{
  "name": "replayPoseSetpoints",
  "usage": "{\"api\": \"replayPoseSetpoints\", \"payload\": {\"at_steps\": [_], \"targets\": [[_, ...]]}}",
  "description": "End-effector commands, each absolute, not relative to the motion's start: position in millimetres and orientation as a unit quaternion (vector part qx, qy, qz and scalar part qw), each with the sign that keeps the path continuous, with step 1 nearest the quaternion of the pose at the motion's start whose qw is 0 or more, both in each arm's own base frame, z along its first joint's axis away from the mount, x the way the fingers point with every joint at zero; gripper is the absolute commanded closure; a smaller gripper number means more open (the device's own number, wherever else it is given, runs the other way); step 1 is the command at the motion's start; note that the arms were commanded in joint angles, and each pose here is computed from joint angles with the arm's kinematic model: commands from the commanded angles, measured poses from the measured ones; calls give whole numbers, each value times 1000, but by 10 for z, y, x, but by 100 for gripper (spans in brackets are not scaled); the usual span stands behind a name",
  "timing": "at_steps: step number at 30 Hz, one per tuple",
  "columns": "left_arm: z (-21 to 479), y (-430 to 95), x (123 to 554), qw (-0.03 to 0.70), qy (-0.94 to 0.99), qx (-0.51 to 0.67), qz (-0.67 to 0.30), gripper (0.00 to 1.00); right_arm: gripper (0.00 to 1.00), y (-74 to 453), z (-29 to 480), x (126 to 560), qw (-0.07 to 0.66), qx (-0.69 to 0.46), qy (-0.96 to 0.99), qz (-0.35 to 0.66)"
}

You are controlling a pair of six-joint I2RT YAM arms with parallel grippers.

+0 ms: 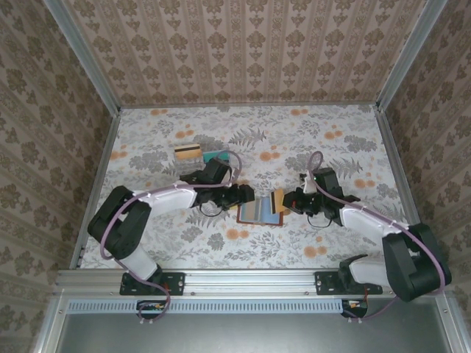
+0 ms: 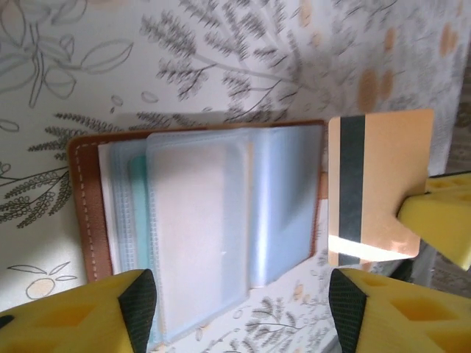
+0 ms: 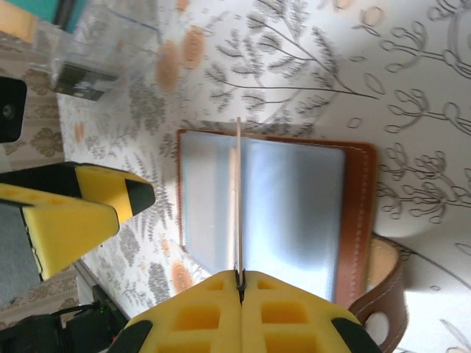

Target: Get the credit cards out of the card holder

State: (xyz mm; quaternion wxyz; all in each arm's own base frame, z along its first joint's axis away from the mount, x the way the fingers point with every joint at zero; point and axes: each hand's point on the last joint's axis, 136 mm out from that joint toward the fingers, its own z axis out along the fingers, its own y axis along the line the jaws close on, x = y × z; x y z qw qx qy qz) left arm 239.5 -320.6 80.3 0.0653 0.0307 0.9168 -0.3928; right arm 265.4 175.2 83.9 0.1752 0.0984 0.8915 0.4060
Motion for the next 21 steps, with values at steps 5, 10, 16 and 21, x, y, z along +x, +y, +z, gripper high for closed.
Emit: {"api": "replayPoseSetpoints", "payload": {"at_steps": [5, 10, 16, 21], "targets": [[1725, -3363, 2793, 148, 848, -6, -508, 32, 100, 1889, 1750, 2919, 258, 52, 848, 461], [2110, -3431, 2927, 173, 800, -20, -574, 36, 100, 1991, 2212, 3066, 295, 43, 806, 512], [2356, -3495, 2951, 184, 761, -18, -621, 43, 100, 2105, 2403, 3137, 293, 39, 781, 551], [2401, -3574, 2919, 171, 747, -10, -642, 47, 100, 2204, 2409, 3148, 282, 36, 774, 565]]}}
